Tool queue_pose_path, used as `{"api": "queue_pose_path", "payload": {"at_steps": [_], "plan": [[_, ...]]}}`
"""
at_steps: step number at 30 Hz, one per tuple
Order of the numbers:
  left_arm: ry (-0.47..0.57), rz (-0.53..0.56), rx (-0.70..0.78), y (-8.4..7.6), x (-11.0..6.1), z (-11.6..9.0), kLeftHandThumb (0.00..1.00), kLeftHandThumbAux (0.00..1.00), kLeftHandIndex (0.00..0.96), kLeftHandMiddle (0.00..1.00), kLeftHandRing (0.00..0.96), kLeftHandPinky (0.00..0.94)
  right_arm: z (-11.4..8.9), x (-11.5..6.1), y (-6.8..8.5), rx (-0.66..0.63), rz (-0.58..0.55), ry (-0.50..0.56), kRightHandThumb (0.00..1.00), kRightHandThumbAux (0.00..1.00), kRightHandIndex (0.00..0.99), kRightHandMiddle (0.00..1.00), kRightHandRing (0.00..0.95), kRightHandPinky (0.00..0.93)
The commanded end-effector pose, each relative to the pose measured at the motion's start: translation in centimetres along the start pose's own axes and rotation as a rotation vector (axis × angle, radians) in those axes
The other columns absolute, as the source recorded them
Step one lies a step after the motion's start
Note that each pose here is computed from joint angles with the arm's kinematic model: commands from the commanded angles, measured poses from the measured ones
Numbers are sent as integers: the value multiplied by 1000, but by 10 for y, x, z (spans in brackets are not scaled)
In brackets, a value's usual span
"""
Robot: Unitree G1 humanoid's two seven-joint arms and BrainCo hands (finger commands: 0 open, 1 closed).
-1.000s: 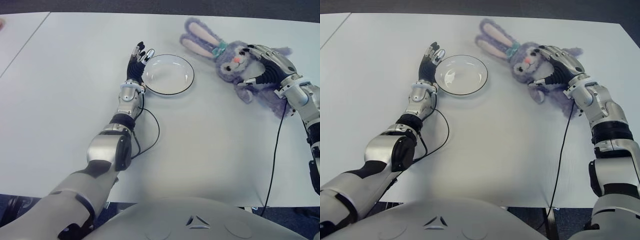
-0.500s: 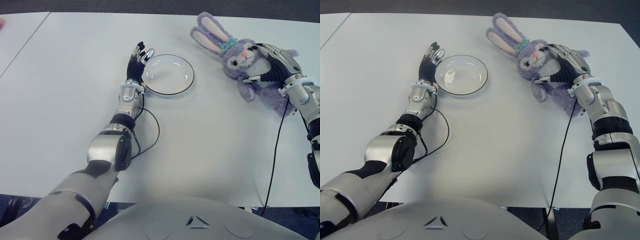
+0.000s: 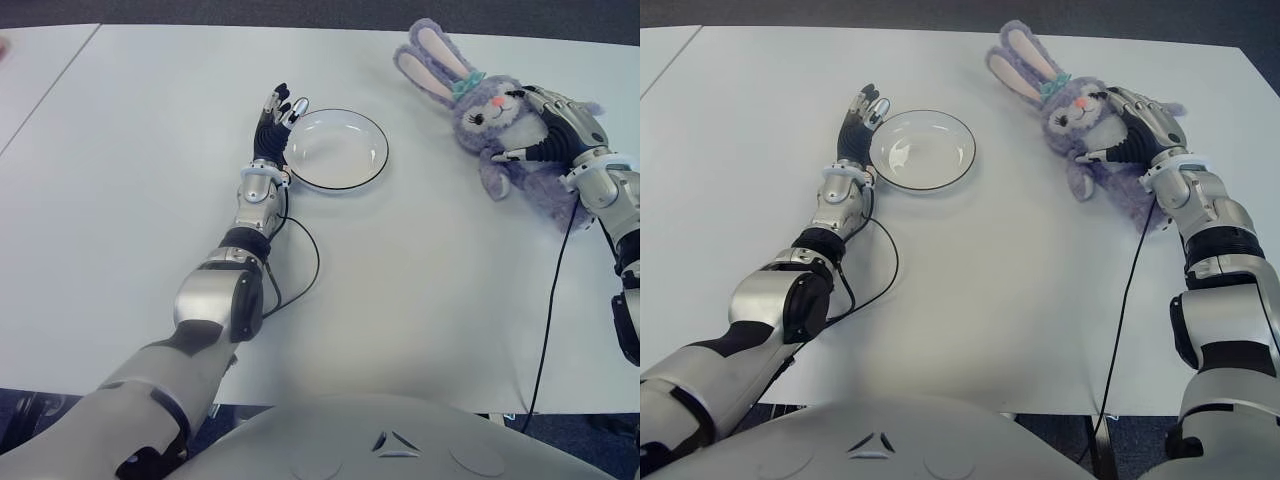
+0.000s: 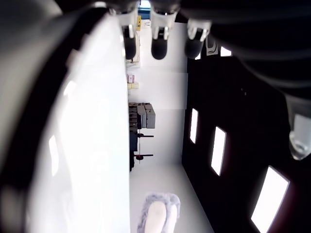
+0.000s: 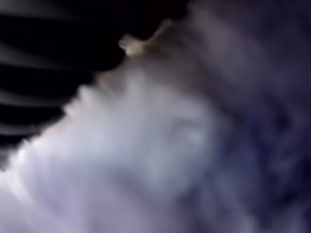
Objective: Put the doll into the plate.
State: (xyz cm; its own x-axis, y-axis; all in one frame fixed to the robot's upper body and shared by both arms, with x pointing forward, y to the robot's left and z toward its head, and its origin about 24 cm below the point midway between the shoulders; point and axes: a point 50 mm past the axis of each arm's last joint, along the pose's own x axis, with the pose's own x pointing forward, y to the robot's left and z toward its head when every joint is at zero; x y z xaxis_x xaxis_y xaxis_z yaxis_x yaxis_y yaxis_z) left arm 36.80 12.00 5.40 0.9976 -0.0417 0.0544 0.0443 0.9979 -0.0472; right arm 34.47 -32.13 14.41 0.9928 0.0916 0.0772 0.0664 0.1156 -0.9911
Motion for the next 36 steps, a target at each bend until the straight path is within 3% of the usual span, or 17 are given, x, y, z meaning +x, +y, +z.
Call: {"api": "queue_pose_path", "payload": {"at_steps": [1, 5, 12, 19, 26, 28, 29, 30, 31, 32, 33, 36], "plan": [[564, 82, -33, 15, -95, -123, 0, 436, 0, 0, 0, 0, -16, -18, 35, -58, 184, 68, 50, 538, 43, 0, 91, 0], [565, 82, -33, 16, -95, -123, 0, 431, 0, 0, 0, 0, -17, -19, 36, -61, 186, 80, 66, 540, 45, 0, 88, 0], [566, 85, -35, 18, -96, -124, 0, 429, 0, 0, 0, 0, -21, -24, 54, -40, 224, 148, 111, 548, 45, 0, 97, 0], [562, 85, -39, 19, -97, -124, 0, 427, 0, 0, 0, 0, -2, -27, 90, 61, 263, 164, 153, 570, 37, 0, 62, 0], [558, 84, -33, 20, -98, -124, 0, 429, 0, 0, 0, 0, 8, -26, 100, 108, 283, 142, 138, 592, 54, 0, 4, 4], [556, 82, -27, 21, -98, -124, 0, 432, 0, 0, 0, 0, 18, -25, 109, 128, 310, 107, 108, 625, 137, 147, 195, 248], [556, 83, -22, 21, -98, -124, 0, 432, 0, 0, 0, 0, 24, -26, 114, 147, 328, 90, 101, 632, 155, 180, 237, 296], [556, 83, -20, 21, -98, -124, 0, 433, 0, 0, 0, 0, 28, -26, 117, 160, 338, 80, 108, 651, 243, 302, 354, 418], [558, 83, -14, 21, -99, -125, 0, 433, 0, 0, 0, 0, 34, -27, 123, 185, 356, 59, 111, 657, 275, 346, 396, 462], [559, 83, -10, 21, -100, -125, 0, 435, 0, 0, 0, 0, 39, -28, 127, 203, 367, 45, 145, 677, 371, 471, 509, 570], [560, 83, -8, 21, -100, -125, 0, 436, 0, 0, 0, 0, 41, -28, 129, 213, 373, 36, 169, 688, 432, 551, 582, 641], [559, 80, -3, 20, -101, -126, 0, 435, 0, 0, 0, 0, 52, -30, 138, 242, 393, -1, 237, 708, 536, 663, 683, 741]]}}
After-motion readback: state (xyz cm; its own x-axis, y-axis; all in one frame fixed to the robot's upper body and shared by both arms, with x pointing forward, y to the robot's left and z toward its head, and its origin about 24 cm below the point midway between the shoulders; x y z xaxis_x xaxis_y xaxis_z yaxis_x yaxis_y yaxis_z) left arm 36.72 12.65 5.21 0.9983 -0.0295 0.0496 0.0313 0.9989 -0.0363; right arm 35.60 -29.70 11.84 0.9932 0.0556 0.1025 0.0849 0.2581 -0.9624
